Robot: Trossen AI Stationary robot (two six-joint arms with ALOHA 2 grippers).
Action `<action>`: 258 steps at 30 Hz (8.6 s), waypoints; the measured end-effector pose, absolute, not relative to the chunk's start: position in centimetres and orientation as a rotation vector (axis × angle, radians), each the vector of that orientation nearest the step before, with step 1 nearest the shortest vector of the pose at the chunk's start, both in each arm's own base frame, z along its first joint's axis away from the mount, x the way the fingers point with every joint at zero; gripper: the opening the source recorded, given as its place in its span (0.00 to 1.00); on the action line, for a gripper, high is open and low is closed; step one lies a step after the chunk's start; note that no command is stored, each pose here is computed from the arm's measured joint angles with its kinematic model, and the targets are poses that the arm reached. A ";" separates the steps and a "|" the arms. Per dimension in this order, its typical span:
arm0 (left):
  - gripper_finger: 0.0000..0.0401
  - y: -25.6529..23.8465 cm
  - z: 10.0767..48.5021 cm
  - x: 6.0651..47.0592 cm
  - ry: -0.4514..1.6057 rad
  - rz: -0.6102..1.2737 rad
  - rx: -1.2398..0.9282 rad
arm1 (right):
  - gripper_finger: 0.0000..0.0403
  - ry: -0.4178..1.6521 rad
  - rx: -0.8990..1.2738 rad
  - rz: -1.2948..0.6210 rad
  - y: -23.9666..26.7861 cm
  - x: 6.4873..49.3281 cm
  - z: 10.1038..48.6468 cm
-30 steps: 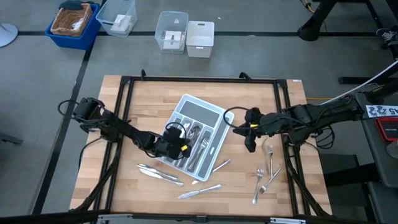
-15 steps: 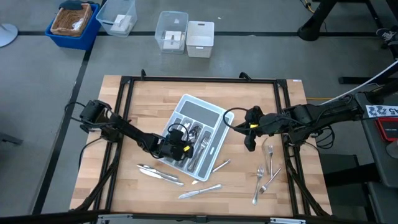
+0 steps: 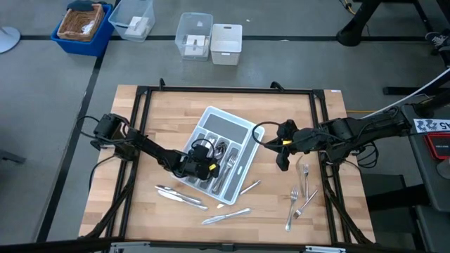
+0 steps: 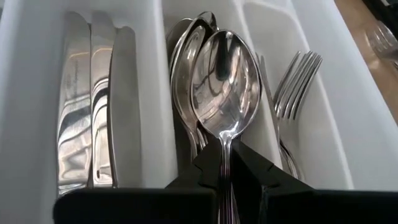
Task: Sort silverware
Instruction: Put the silver spoon into the white cutlery tray, then put the silver fork into the white cutlery tray
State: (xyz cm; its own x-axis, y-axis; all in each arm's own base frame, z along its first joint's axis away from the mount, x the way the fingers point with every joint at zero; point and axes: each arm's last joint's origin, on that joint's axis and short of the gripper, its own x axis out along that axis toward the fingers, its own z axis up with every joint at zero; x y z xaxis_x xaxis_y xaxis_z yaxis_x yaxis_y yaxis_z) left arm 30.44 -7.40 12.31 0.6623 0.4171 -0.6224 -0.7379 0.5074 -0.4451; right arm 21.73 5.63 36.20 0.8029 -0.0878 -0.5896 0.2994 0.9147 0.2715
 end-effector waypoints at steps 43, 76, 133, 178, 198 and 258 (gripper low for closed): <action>0.27 -3.0 18.5 29.7 0.615 0.366 -0.761 | 0.04 1.168 1.205 -0.618 7.9 18.6 29.2; 0.27 -0.4 22.1 26.4 0.667 0.347 -0.556 | 0.04 1.330 1.196 -1.042 20.9 20.1 18.1; 0.27 -0.4 22.6 26.0 0.675 0.325 -0.567 | 0.05 1.326 1.237 -1.051 19.7 18.9 14.2; 0.27 -1.2 23.9 25.2 0.626 0.286 -0.613 | 0.04 0.327 1.393 -0.648 6.8 35.3 17.0; 0.27 -1.2 23.7 25.0 0.663 0.279 -0.557 | 0.10 0.410 1.390 -0.654 7.1 35.9 14.4; 0.27 -1.2 23.0 24.4 0.766 0.282 -0.565 | 0.16 1.517 0.971 -1.005 4.4 18.0 20.5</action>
